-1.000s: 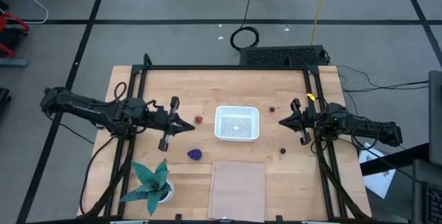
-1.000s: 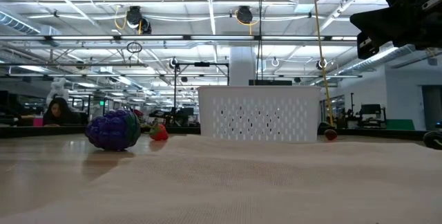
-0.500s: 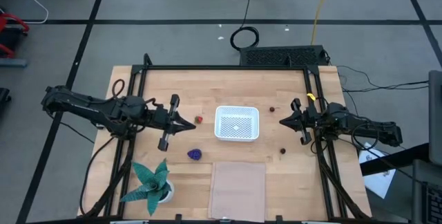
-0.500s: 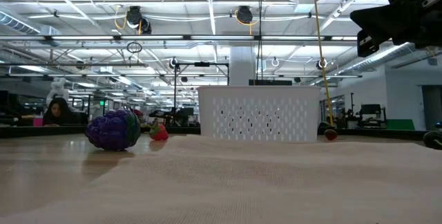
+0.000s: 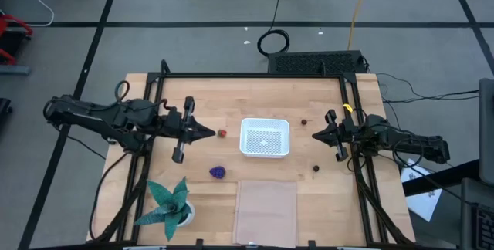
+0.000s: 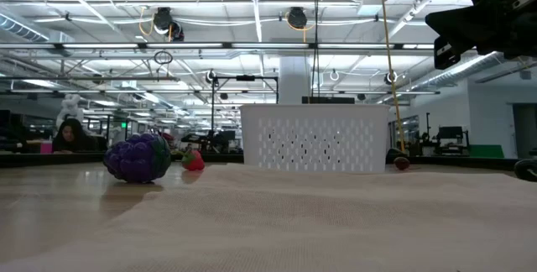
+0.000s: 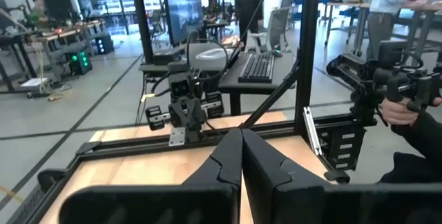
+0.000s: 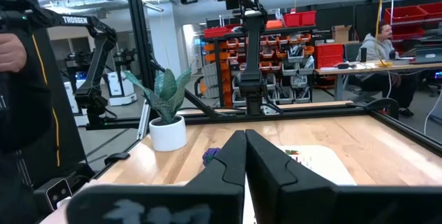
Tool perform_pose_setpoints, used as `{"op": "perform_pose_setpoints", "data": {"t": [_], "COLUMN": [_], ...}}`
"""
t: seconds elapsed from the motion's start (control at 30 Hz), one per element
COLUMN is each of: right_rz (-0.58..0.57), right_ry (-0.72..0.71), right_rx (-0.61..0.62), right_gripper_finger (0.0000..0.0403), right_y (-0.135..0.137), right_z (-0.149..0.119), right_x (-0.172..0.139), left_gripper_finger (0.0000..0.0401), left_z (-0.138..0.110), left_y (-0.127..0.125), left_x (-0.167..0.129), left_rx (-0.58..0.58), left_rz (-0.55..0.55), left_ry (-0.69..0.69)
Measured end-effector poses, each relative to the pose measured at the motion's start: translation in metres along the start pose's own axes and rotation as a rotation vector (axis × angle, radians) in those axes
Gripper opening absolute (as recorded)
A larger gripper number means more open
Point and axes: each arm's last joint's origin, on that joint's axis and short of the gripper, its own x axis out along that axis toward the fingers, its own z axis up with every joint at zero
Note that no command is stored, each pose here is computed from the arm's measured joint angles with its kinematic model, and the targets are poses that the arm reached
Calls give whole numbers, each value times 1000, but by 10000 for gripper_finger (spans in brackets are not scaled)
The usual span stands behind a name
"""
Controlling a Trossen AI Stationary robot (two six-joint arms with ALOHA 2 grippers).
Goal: Pick and placing Produce into tupperware
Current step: Put the grapes into the white bin
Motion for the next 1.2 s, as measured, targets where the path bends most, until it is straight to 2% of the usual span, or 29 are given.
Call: {"op": "perform_pose_setpoints", "data": {"t": [0.27,0.37,0.63,0.97,1.2], "right_rz": [0,0,-1,-1,-1], "right_ry": [1,1,3,5,6], "right_rx": [-19,-20,-18,-17,-17], "right_gripper_finger": [0,0,0,0,0], "right_y": [0,0,0,0,0], "right_z": [0,0,0,0,-1], "right_x": [0,0,0,0,0], "left_gripper_finger": [10,10,10,10,10], "left_z": [5,14,21,4,3], "left_y": [1,1,0,-3,-1], "left_x": [3,12,43,80,92], "left_rx": [0,-4,8,37,22], "left_rz": [42,41,31,17,33], "left_ry": [134,172,453,834,998]}}
